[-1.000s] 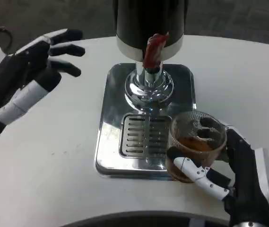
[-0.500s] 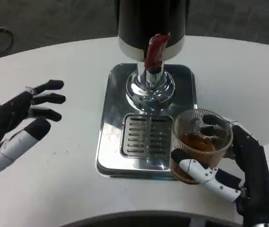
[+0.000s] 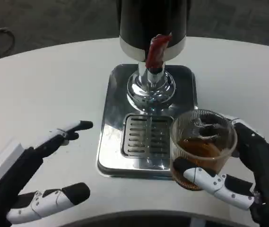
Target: Grasp the cup under the faucet to collect the drink, then remove the cup.
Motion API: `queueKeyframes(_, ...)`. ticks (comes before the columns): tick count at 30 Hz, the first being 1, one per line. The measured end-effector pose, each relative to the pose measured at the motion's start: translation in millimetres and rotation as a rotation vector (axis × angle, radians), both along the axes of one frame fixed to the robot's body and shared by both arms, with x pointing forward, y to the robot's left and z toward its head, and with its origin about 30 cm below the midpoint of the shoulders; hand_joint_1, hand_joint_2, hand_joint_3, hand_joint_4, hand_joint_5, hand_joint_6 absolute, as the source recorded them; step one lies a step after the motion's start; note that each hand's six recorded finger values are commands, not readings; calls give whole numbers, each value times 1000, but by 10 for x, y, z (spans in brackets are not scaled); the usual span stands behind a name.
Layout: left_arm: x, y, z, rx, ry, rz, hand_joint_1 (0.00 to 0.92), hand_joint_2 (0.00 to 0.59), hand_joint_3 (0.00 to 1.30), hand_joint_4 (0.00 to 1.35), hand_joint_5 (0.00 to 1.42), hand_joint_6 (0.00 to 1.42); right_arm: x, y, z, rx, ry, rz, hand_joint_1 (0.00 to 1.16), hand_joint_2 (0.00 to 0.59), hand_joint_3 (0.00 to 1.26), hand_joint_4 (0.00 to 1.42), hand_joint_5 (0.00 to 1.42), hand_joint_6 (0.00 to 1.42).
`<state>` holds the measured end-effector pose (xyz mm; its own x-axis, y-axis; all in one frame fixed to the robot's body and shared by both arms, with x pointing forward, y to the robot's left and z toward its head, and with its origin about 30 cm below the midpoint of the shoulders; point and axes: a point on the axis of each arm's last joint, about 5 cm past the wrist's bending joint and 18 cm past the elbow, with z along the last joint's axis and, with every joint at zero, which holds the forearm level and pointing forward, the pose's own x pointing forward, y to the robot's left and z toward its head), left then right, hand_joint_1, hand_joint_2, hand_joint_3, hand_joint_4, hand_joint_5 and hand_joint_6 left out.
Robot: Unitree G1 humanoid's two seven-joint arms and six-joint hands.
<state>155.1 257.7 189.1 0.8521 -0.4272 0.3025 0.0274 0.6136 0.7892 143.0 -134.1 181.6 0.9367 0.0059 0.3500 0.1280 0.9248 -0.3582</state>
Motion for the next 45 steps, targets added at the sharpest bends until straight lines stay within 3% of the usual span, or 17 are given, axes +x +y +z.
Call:
queueKeyframes(9,-118,-154,-41,109,13,-55,0,63,50,0,35,114,-157,-74,28,-59,20,85,911,190,792,855,879,467)
queueKeyframes(12,-182,-249,-34,195,9,-73,0,64,4,0,1,84,-204,-100,36,-85,23,116,911,190,793,856,879,468)
queueKeyframes(20,-272,-385,-17,284,17,-49,0,63,0,0,0,48,-273,-156,72,-99,12,137,911,190,803,856,890,476)
queueKeyframes(25,-357,-473,2,358,17,11,0,63,0,0,0,43,-353,-185,89,-109,1,154,912,190,808,856,891,477)
queueKeyframes(33,-414,-500,9,353,26,33,0,64,0,0,0,32,-433,-223,84,-122,20,162,912,190,809,856,891,486)
queueKeyframes(45,-376,-500,42,370,12,67,0,64,0,0,0,28,-441,-253,91,-133,18,165,912,190,810,863,891,490)
